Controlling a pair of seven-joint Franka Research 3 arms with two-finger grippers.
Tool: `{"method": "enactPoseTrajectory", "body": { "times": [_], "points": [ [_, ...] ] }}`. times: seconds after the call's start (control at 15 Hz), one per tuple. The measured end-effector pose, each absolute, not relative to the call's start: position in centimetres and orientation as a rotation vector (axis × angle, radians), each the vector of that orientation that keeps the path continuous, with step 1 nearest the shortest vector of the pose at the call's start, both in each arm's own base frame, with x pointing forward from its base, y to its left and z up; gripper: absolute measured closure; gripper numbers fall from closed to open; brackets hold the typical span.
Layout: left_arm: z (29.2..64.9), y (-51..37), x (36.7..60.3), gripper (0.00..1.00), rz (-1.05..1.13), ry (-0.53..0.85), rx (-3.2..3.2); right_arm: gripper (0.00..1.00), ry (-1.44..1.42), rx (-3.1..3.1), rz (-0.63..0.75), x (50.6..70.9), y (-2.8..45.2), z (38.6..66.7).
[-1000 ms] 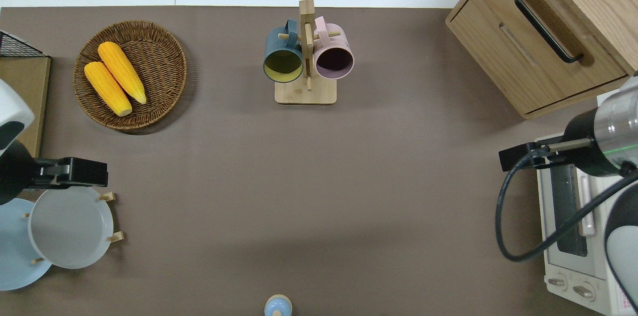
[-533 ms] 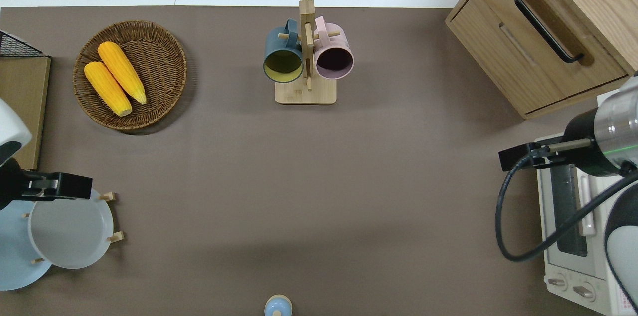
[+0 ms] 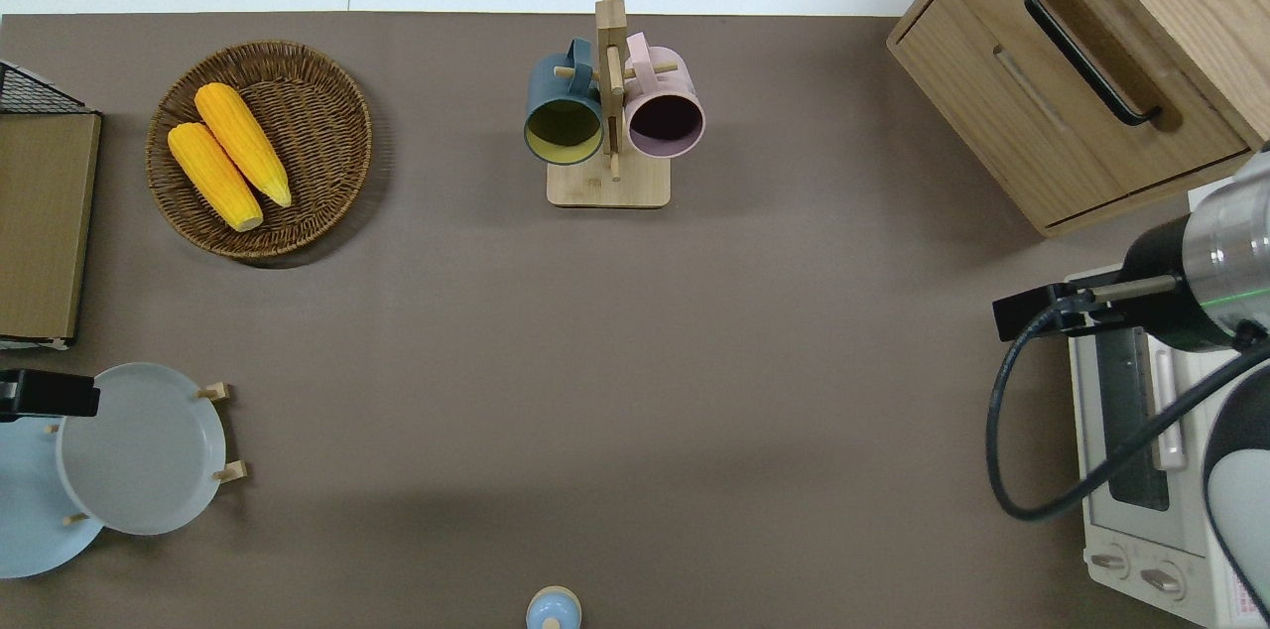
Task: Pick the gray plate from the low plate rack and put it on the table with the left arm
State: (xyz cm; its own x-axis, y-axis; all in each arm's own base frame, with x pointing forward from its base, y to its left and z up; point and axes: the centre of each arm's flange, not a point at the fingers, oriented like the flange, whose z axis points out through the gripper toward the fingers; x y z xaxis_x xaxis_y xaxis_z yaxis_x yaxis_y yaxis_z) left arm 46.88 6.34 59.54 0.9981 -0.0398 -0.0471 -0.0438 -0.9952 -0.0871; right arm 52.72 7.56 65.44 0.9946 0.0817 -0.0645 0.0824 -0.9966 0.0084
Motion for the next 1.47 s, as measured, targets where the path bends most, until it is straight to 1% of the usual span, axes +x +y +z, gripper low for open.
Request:
{"method": "enactPoseTrajectory", "body": {
  "times": [0.2,0.4,0.53,1.07,1.47],
  "points": [
    [56.9,7.2,45.6,0.0,0.034,0.064,-3.061,0.01,0.129,3.126,-0.1,52.7,7.6,65.4],
    [54.9,9.0,44.9,0.0,0.017,0.1,-3.067,0.01,0.129,3.126,-0.1,52.7,7.6,65.4],
    [53.8,10.2,44.6,0.0,0.003,0.128,-3.067,0.01,0.129,3.126,-0.1,52.7,7.6,65.4],
    [48.8,11.5,44.0,0.0,-0.039,0.118,-3.068,0.01,0.129,3.126,-0.1,52.7,7.6,65.4],
    [45.9,12.2,43.2,0.0,-0.059,0.095,-3.07,0.01,0.129,3.126,-0.1,52.7,7.6,65.4]
  ]
}}
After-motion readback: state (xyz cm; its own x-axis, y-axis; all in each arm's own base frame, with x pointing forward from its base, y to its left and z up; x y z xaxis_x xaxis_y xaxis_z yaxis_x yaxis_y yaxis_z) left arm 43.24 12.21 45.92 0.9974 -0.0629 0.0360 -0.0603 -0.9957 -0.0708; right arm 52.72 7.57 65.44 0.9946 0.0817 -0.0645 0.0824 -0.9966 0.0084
